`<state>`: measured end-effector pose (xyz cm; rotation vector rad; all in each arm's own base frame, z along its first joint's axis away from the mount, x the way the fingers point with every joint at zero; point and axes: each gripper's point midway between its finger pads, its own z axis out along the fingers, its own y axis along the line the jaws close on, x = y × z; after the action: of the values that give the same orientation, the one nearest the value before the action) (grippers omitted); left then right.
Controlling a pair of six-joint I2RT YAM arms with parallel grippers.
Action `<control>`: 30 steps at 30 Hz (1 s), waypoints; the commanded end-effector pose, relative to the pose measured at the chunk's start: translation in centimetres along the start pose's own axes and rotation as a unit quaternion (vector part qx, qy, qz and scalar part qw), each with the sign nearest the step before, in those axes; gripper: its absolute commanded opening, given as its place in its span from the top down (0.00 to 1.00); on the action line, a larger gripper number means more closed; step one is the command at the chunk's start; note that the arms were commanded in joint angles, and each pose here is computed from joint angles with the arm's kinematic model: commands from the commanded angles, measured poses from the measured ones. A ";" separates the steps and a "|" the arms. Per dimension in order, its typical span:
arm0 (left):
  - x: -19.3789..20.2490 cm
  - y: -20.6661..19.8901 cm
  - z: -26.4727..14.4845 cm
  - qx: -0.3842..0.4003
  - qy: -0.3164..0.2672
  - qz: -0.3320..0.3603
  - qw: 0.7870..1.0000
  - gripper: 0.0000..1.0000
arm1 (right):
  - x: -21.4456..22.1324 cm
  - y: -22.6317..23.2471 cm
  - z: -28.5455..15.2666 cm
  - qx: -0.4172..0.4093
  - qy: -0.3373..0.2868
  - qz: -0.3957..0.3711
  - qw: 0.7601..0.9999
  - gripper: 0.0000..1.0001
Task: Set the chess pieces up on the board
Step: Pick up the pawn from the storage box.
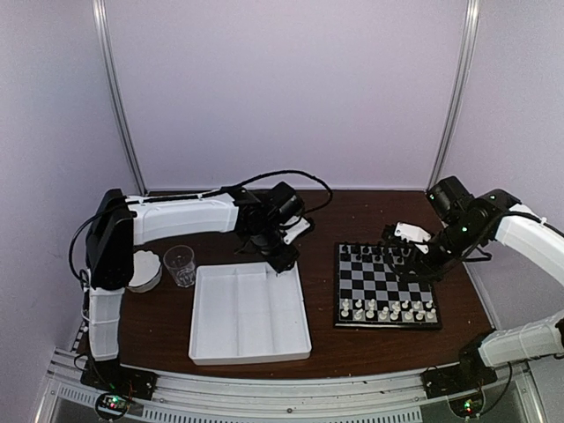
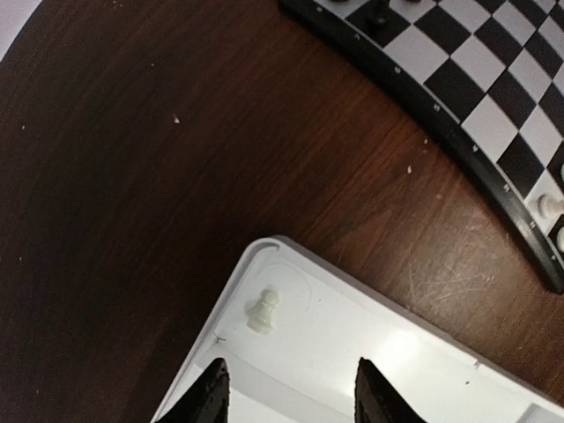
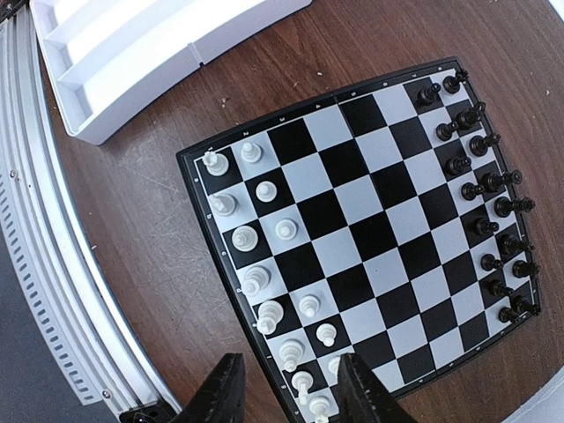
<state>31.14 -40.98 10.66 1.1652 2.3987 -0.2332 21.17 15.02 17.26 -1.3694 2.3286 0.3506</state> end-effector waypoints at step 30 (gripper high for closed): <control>3.5 2.6 5.4 0.043 0.107 0.150 0.982 0.61 | 0.9 -0.7 0.3 0.024 -0.015 0.002 1.000 0.61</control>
<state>32.70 -38.43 4.75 1.6187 2.3806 -0.1297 21.39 14.35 16.26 -1.3285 2.3056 0.3269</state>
